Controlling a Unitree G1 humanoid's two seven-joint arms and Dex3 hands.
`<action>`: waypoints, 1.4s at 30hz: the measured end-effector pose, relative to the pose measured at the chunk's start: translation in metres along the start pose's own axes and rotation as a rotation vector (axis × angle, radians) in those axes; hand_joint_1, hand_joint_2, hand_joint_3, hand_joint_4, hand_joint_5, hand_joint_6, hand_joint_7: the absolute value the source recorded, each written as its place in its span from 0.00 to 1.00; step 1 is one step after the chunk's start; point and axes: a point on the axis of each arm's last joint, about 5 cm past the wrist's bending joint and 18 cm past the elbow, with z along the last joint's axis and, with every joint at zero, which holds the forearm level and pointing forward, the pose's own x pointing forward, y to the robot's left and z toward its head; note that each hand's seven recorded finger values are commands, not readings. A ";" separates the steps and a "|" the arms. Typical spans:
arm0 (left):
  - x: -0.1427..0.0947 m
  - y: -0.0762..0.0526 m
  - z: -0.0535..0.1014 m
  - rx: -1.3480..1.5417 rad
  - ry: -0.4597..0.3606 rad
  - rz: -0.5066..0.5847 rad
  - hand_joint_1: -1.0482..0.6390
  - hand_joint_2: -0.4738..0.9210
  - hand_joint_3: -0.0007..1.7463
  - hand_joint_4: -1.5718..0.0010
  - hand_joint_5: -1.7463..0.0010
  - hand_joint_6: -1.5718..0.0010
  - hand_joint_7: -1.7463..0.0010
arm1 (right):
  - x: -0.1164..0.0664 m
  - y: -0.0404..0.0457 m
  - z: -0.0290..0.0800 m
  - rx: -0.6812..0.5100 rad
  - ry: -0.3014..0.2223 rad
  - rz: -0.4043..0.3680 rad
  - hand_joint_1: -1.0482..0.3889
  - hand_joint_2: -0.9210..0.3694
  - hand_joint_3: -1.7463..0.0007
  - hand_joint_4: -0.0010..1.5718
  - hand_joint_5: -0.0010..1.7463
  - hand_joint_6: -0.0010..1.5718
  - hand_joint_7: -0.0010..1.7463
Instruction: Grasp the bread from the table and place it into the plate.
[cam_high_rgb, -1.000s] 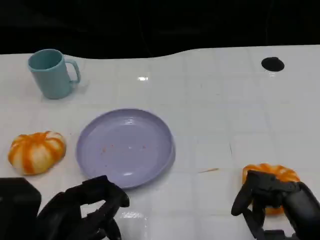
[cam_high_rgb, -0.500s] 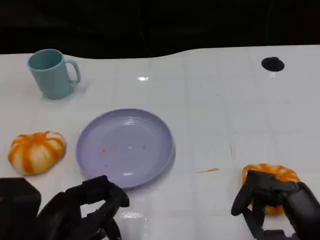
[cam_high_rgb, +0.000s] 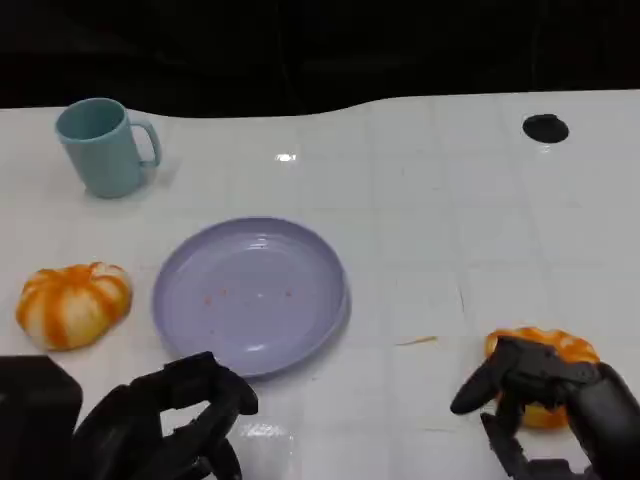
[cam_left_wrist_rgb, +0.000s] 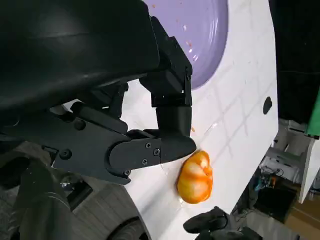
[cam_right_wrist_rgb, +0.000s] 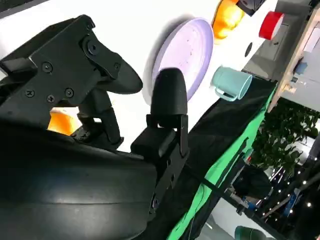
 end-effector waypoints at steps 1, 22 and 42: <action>0.000 0.000 0.000 0.000 0.000 0.000 0.36 1.00 0.28 0.56 0.00 0.59 0.20 | 0.000 -0.0003 0.001 -0.006 -0.003 -0.002 0.61 0.40 0.37 0.24 0.79 0.26 0.57; 0.000 0.000 0.000 0.002 0.000 -0.003 0.35 1.00 0.28 0.56 0.00 0.59 0.19 | 0.003 -0.0296 0.026 -0.625 0.004 0.079 0.39 0.06 0.99 0.00 0.41 0.21 0.13; 0.001 -0.002 0.003 0.011 -0.010 -0.019 0.36 1.00 0.29 0.55 0.00 0.60 0.19 | 0.012 -0.0390 0.040 -0.995 0.158 0.174 0.36 0.08 1.00 0.02 0.30 0.22 0.04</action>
